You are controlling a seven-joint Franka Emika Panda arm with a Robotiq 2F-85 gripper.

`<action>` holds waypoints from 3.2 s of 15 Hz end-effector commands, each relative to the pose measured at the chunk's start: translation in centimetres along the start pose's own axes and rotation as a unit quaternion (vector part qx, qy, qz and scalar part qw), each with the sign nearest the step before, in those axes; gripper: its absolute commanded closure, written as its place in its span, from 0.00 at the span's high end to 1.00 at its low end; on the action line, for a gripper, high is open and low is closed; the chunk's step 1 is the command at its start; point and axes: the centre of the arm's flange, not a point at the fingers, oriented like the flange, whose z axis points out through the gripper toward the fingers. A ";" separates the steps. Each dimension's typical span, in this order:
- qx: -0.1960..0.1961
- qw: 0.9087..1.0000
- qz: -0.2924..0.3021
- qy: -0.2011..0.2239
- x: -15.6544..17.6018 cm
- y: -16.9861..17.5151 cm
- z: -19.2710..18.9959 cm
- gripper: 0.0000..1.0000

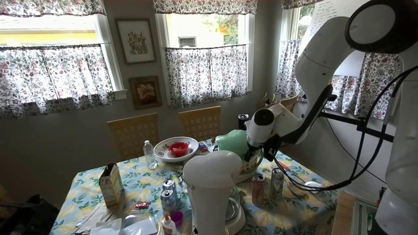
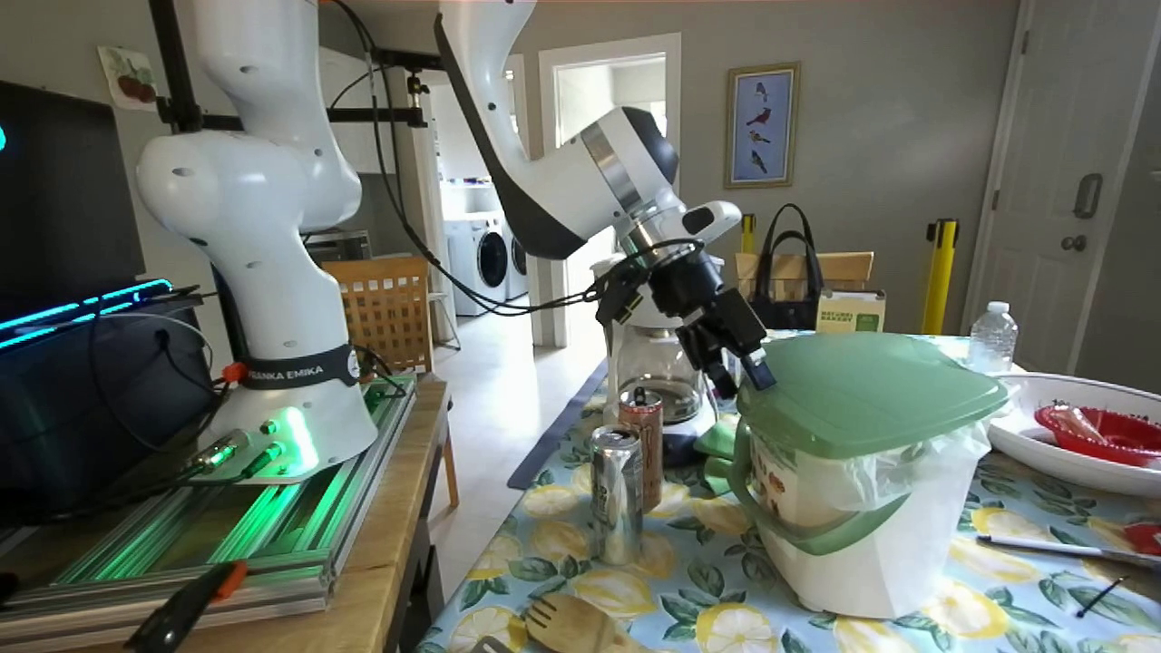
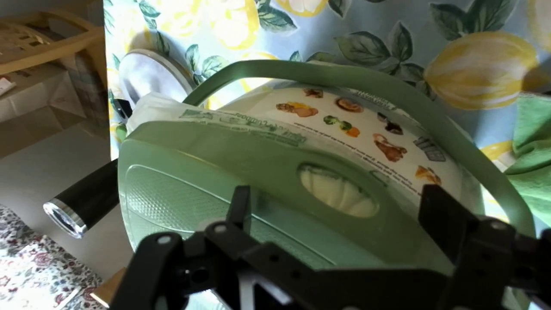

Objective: Throw the orange can into the bin, then close the bin

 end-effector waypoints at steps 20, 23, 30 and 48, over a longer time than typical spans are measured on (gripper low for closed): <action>-0.019 0.998 0.018 0.058 0.8 -0.7 -1.7 1.00; -0.021 0.997 0.020 0.067 1.1 -0.2 -2.6 1.00; -0.030 0.995 0.037 0.092 2.4 1.4 -5.2 1.00; -0.072 0.981 0.096 0.150 7.2 7.6 -9.1 1.00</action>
